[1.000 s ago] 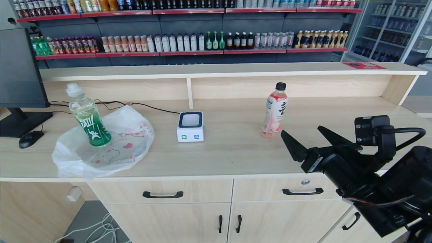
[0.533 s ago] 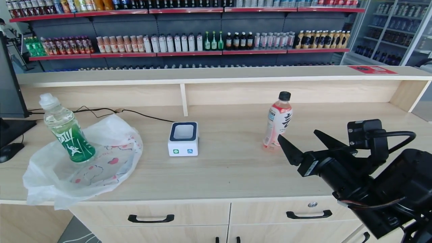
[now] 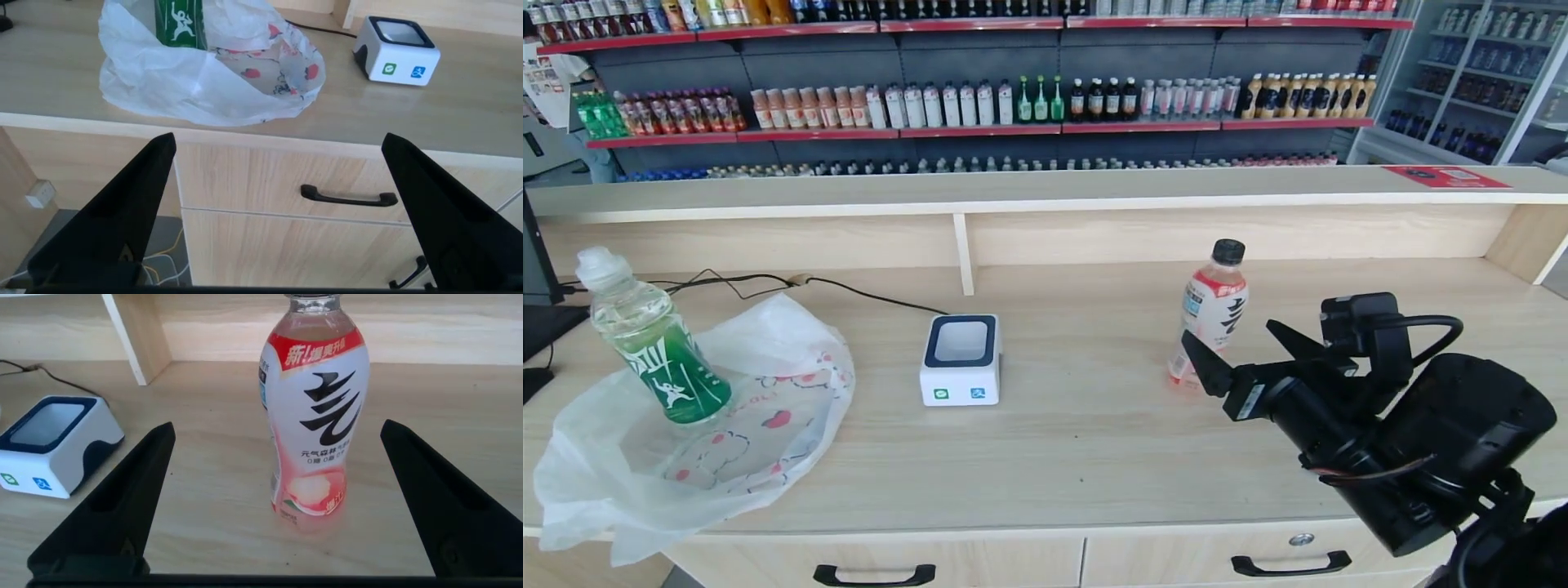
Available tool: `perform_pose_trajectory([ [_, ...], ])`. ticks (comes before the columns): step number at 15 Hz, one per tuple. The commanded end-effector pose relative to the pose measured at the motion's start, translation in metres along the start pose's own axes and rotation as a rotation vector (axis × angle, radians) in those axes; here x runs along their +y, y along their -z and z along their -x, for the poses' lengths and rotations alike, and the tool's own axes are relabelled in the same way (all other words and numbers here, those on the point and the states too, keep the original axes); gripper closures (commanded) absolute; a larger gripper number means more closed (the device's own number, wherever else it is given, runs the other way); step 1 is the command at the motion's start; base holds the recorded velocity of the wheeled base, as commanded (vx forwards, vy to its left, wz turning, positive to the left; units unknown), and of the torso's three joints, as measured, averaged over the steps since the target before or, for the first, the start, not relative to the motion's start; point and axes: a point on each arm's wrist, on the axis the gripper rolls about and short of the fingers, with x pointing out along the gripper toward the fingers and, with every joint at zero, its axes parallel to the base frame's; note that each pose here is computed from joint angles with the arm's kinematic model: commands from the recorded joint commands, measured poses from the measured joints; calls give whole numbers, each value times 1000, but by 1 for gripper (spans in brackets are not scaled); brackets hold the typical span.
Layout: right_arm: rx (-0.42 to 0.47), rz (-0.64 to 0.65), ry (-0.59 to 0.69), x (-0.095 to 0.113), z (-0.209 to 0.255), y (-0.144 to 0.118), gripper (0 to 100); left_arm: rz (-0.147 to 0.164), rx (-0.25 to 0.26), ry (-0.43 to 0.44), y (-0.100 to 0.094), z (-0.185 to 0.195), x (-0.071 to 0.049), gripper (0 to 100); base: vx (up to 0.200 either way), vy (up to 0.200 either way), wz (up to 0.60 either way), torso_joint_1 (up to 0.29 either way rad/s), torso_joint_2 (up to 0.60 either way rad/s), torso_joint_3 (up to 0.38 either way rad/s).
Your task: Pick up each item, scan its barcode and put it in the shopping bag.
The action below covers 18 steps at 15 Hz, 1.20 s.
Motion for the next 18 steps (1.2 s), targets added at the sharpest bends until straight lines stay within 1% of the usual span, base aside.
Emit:
perform_pose_trajectory([
  [1,35,12,-1,2,-5,12,0,1,1,-1,0,0,0,0,0,0,0,0,0,0],
  [9,45,22,22,3,-32,28,0,1,1,-1,0,0,0,0,0,0,0,0,0,0],
  [12,52,25,51,-5,-37,31,0,1,1,-1,0,0,0,0,0,0,0,0,0,0],
  [14,71,30,52,-4,-38,38,0,1,1,-1,0,0,0,0,0,0,0,0,0,0],
  [17,57,26,53,-2,-48,40,0,1,1,-1,0,0,0,0,0,0,0,0,0,0],
  [18,61,27,76,-8,-54,44,0,1,1,-1,0,0,0,0,0,0,0,0,0,0],
])
